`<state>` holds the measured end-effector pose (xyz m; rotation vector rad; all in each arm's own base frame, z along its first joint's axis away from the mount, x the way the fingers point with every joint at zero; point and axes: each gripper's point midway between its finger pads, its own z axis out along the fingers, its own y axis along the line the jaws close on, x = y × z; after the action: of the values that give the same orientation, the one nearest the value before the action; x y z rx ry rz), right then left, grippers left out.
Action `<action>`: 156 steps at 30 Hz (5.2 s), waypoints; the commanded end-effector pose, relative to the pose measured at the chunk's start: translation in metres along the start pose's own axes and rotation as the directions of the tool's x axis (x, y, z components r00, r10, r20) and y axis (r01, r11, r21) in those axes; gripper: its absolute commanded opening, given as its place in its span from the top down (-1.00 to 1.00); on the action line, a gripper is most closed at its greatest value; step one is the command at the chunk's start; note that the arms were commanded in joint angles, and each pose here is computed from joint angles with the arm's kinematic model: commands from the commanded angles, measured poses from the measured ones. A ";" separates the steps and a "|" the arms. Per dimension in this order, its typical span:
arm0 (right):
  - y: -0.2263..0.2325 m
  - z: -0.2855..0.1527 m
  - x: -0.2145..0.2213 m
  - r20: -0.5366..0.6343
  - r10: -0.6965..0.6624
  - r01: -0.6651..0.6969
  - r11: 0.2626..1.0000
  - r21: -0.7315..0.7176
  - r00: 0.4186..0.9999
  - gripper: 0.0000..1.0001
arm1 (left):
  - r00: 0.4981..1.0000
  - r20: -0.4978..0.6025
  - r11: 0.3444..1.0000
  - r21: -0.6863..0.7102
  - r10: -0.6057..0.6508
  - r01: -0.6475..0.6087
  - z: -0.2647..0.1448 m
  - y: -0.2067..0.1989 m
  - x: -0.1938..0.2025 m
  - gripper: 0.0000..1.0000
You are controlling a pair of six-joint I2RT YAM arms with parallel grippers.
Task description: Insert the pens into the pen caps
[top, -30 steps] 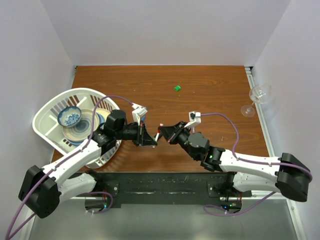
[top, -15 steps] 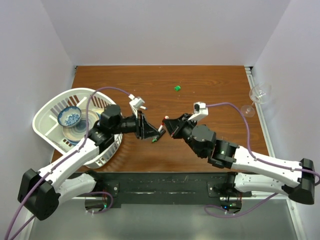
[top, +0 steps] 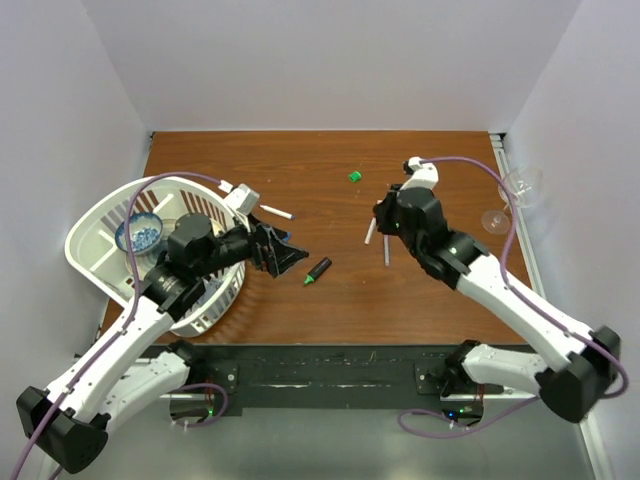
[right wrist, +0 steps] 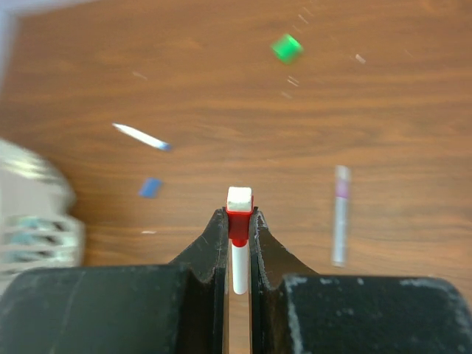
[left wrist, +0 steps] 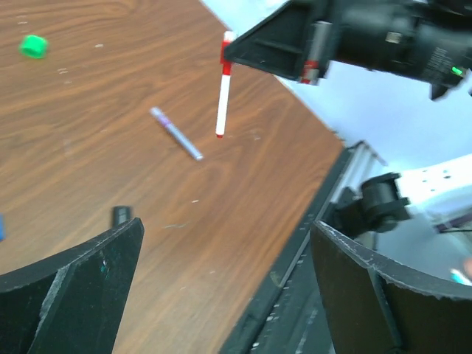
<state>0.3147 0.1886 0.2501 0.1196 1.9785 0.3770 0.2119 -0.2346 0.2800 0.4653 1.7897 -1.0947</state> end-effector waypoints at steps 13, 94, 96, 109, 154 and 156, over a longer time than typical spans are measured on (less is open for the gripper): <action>-0.054 0.141 0.092 -0.420 -0.110 0.185 0.973 0.142 0.901 0.94 | 0.984 -0.016 0.947 -0.270 0.177 -0.175 -0.026 0.054 0.014 -1.00; 0.068 0.092 0.230 -0.242 -0.821 0.498 0.519 -0.695 0.518 1.00 | 0.921 0.288 0.883 -0.456 0.264 -0.111 -0.093 0.047 -0.046 -0.98; 0.070 0.089 0.222 -0.262 -0.772 0.475 0.580 -0.662 0.579 1.00 | 0.937 0.261 0.886 -0.453 0.234 -0.095 -0.088 0.048 -0.042 -0.97; 0.063 0.073 0.171 -0.357 -0.513 0.356 0.835 -0.419 0.781 1.00 | 0.970 0.187 0.922 -0.380 0.154 -0.073 -0.060 0.044 -0.033 -0.84; 0.147 -0.011 0.008 -0.122 0.258 -0.284 0.906 -0.314 0.958 1.00 | 0.988 0.123 0.991 -0.082 -0.098 0.109 0.061 0.027 0.008 -0.28; 0.148 -0.014 0.009 -0.125 0.270 -0.296 0.899 -0.324 0.955 1.00 | 0.987 0.127 0.990 -0.083 -0.099 0.110 0.064 0.027 0.007 -0.23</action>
<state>0.2845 0.3249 0.2475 0.1078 2.0749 0.8158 0.2533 -0.2694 0.2333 0.2636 1.8376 -1.0786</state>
